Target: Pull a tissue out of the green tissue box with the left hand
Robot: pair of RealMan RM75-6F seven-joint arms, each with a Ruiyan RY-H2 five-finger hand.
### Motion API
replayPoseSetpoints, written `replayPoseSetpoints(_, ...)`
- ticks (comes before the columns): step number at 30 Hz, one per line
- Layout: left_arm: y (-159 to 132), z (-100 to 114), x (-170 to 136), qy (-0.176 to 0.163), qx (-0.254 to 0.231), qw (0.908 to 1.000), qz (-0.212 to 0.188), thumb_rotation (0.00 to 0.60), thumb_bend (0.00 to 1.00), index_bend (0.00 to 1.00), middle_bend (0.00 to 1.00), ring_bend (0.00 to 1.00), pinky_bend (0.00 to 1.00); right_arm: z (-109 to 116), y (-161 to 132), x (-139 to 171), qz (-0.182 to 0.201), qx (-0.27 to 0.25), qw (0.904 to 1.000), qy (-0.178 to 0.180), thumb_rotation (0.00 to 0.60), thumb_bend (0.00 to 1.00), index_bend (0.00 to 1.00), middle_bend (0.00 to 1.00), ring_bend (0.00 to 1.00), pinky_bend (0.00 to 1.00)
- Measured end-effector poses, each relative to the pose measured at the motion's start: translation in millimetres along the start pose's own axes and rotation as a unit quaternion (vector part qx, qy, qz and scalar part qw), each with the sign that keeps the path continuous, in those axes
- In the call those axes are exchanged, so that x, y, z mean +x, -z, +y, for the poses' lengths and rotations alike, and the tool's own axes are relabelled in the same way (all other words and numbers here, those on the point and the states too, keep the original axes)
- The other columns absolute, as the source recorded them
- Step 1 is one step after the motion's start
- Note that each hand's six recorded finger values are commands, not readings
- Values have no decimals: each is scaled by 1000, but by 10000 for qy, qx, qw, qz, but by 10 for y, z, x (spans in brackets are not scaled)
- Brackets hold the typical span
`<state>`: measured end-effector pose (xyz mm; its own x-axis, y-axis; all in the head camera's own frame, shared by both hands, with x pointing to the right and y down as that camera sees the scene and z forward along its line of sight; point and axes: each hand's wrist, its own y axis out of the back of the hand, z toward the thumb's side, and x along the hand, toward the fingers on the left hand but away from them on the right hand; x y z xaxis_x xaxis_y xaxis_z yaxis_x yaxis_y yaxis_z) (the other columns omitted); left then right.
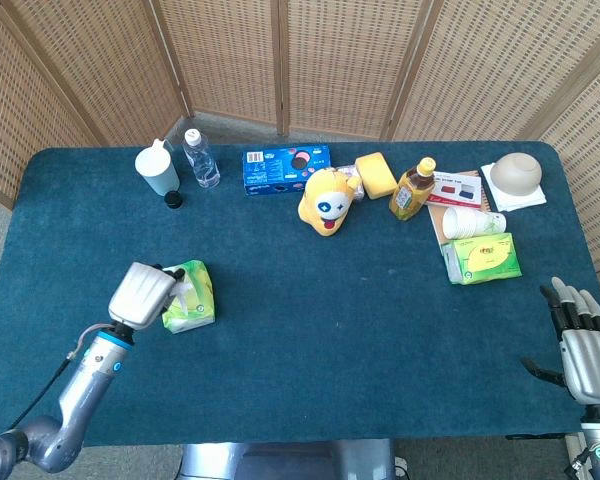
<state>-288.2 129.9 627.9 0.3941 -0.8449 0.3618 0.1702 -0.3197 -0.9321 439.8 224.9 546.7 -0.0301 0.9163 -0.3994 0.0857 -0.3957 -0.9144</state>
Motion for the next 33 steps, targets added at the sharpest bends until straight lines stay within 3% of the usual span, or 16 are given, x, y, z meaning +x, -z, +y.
replayPoseSetpoints(8,207,641,-12,-858,-236,9960,58,600,604,694,738,684,852,-43,-32,4,39,57,10000,-64,600,0,0,0,0,0)
replayPoseSetpoints(13,394,1088,-38,-1435,-408,9886,188,600,601,694,738,684,852,-60,-30,2,15,76,9999,-80,600,0,0,0,0,0)
replayPoseSetpoints(18,721,1322,-98,-1652,-266,9849,441,600,601,694,738,684,852,-63,-40,4,27,74,9999,-86,600,0,0,0,0,0)
replayPoseSetpoints(23,1105,1187,-150,-1421,-16,9863,832,600,597,694,738,682,852,-69,-61,7,57,84,9999,-96,600,0,0,0,0,0)
replayPoseSetpoints(27,1461,886,-221,-999,235,9880,1152,600,571,673,715,653,851,-96,-82,6,78,124,9998,-139,600,0,0,0,0,0)
replayPoseSetpoints(28,1527,800,-241,-886,259,9884,1209,600,554,628,665,615,836,-105,-89,6,84,137,9998,-153,600,0,0,0,0,0)
replayPoseSetpoints(30,1648,561,-296,-589,212,9894,1310,600,517,440,469,461,730,-116,-100,6,90,158,9997,-168,600,0,0,0,0,0)
replayPoseSetpoints(32,1712,332,-353,-280,94,9903,1355,600,446,133,157,197,506,-138,-114,8,100,200,9995,-201,600,0,0,0,0,0)
replayPoseSetpoints(33,1736,184,-392,-17,19,9908,1356,600,418,65,84,128,438,-150,-118,9,101,221,9995,-221,600,0,0,0,0,0)
